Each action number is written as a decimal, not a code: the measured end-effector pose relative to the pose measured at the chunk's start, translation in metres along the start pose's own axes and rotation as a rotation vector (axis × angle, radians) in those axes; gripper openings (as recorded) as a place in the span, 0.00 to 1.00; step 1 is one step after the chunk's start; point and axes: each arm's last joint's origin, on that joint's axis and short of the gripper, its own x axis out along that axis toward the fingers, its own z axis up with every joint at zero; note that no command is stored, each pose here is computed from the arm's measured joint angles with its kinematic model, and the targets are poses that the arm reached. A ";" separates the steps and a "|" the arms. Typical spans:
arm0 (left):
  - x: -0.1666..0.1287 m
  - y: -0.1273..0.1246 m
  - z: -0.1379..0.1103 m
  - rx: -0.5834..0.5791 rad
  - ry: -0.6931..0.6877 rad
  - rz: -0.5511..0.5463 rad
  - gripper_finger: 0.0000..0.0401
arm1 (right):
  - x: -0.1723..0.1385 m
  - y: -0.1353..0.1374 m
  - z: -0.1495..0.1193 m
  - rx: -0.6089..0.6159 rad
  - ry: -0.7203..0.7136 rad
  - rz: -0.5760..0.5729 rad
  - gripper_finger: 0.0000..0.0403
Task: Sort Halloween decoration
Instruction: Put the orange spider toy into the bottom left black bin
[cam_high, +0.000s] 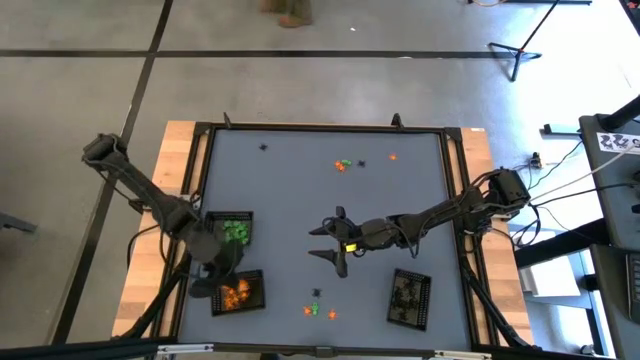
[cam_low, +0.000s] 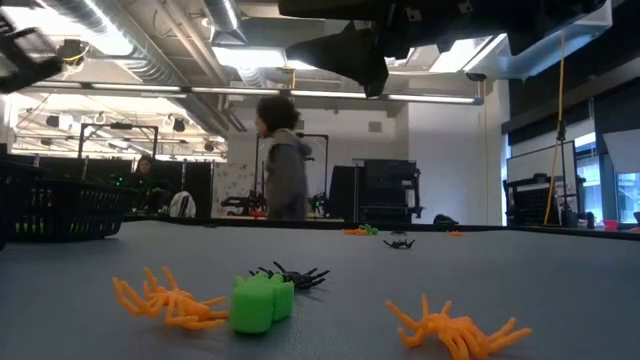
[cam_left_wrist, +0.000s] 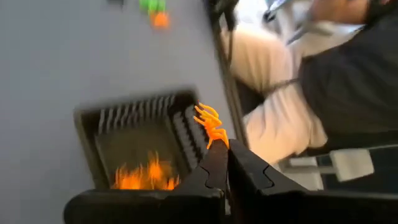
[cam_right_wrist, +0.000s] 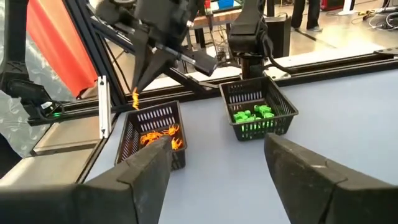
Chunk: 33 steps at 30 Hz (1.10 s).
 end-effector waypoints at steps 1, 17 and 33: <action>0.000 -0.001 -0.005 -0.019 0.018 0.020 0.00 | 0.000 0.000 0.000 0.000 0.001 0.000 0.63; 0.002 -0.012 -0.019 -0.040 0.047 0.046 0.00 | 0.000 -0.004 -0.004 -0.015 0.031 -0.098 0.63; 0.003 -0.013 -0.015 -0.036 -0.041 0.082 0.00 | -0.006 -0.029 -0.029 0.081 0.236 -0.426 0.63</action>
